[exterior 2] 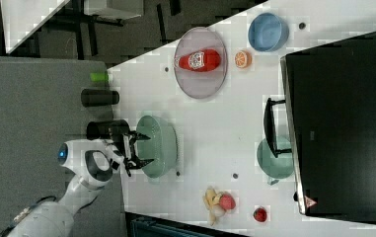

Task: Drag strainer left to right.

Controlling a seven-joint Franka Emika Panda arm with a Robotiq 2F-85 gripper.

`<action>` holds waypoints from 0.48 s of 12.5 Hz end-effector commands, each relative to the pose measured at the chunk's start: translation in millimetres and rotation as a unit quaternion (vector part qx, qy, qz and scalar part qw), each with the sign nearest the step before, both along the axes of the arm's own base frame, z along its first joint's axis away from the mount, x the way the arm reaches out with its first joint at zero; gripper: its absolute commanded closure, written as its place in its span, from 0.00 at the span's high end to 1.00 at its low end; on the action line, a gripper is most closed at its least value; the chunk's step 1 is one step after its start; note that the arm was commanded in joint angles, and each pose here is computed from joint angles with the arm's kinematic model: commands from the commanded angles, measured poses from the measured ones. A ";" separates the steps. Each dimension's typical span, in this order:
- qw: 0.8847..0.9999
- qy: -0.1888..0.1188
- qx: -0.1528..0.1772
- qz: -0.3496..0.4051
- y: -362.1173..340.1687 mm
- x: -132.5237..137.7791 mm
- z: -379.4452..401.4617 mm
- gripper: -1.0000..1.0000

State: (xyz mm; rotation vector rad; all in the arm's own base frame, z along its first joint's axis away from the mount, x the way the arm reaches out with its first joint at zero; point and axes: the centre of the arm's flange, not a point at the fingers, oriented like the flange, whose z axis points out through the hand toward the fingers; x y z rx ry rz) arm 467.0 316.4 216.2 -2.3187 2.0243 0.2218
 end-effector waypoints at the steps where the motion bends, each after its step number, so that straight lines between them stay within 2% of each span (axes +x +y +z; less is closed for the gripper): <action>1: 0.999 0.013 -0.009 -0.035 -11.5 -2.3 -35.9 1.00; 2: 0.999 0.002 -0.011 -0.037 -17.5 2.6 -39.6 1.00; 6: 0.998 0.008 -0.028 -0.052 -37.0 5.8 -52.4 1.00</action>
